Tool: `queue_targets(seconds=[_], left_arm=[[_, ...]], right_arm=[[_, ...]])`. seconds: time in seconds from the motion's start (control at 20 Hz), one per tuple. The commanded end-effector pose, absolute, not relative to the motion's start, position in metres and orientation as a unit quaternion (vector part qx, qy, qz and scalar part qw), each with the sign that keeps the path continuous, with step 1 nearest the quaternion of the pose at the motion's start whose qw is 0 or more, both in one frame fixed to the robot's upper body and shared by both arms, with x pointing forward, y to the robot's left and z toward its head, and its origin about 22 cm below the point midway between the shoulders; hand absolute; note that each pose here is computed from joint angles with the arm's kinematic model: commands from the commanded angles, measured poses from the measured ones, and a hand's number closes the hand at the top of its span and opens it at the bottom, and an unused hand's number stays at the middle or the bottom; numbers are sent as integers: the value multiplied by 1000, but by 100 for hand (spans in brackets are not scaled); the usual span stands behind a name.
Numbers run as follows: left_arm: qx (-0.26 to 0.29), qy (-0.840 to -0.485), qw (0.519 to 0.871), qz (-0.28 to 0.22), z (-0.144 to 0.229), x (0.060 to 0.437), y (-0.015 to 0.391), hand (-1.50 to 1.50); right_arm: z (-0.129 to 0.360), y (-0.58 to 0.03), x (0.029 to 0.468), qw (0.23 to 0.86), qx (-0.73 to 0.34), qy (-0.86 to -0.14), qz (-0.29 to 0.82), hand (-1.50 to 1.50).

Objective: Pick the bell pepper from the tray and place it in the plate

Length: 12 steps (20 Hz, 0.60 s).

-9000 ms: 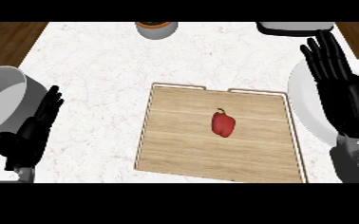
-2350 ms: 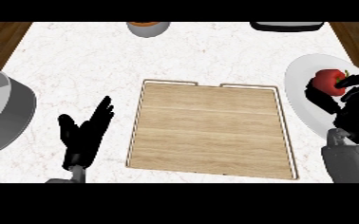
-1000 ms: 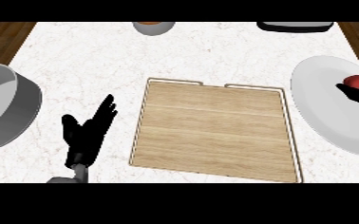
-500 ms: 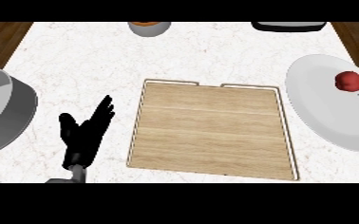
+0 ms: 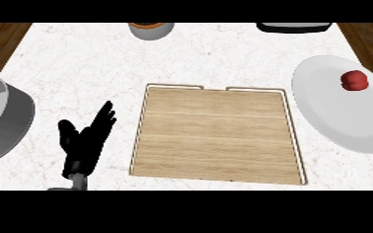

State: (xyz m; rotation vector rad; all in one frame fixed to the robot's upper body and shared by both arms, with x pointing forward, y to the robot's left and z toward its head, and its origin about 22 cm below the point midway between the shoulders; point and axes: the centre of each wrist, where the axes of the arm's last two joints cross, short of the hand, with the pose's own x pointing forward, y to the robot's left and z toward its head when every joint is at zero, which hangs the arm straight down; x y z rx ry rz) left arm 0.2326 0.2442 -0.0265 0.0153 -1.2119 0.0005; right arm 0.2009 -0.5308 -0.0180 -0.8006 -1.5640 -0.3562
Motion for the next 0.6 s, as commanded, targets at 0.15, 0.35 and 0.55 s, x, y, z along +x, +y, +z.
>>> queue_targets(seconds=[0.15,0.35,0.55], left_arm=[[1,-565,825,3,-33,236,226,0],[13,-557,830,7,-40,227,236,0],[8,-560,828,1,-41,230,240,0]], right_arm=[[-34,-527,140,644,-352,-670,-107,-150],[-34,-505,126,655,-358,-659,-93,-150],[-39,-494,93,660,-362,-653,-81,-150]])
